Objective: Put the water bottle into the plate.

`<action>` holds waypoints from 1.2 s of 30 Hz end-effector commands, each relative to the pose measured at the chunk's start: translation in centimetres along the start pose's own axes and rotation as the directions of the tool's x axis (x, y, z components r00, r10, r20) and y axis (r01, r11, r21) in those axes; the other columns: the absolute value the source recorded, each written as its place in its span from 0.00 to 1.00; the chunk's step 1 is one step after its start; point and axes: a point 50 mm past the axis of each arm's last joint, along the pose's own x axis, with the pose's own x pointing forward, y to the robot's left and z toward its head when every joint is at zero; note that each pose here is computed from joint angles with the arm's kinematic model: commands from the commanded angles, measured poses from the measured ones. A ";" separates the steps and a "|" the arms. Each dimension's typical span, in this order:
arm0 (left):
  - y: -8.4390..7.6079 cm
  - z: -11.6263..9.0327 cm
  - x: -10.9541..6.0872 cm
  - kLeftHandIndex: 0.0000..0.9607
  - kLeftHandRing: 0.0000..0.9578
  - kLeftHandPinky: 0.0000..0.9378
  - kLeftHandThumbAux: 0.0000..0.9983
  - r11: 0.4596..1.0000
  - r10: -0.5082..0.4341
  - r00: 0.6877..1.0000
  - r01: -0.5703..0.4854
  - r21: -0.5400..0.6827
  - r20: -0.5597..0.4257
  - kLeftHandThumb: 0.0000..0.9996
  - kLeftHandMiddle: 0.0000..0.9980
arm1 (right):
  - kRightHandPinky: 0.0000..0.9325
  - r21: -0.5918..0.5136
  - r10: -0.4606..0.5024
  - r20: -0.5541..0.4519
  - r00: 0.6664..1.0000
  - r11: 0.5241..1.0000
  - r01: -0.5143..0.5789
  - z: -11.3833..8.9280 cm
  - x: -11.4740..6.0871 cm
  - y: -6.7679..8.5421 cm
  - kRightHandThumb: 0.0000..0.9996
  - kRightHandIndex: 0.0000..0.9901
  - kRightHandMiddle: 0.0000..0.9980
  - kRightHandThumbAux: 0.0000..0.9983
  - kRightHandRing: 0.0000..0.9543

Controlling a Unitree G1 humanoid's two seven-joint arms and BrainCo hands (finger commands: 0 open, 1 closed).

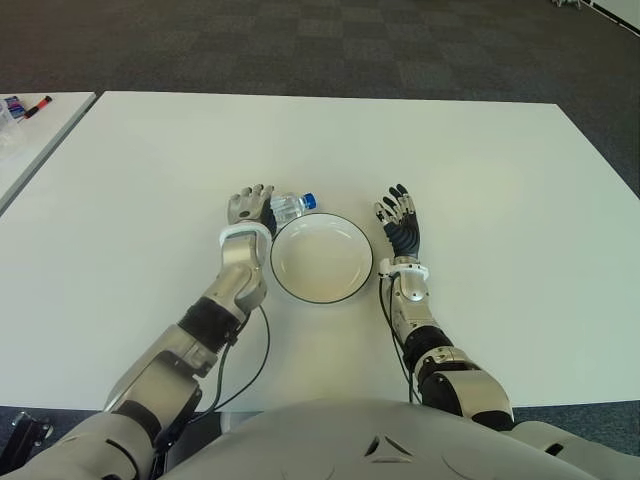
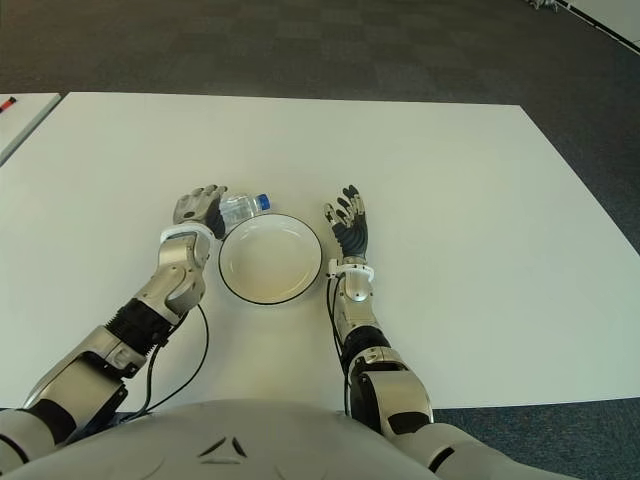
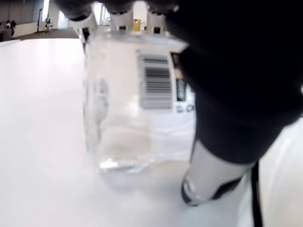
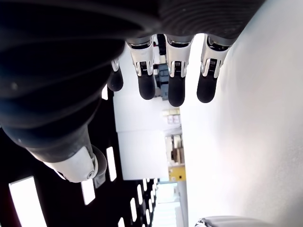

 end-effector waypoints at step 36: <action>-1.4 1.1 0.1 0.00 0.00 0.08 0.90 0.999 -0.040 0.999 0.040 -0.025 -0.014 0.00 0.00 | 0.20 0.027 -0.014 -0.151 0.988 0.999 0.019 -2.9 -2.4 0.4 0.03 0.08 0.13 0.71 0.15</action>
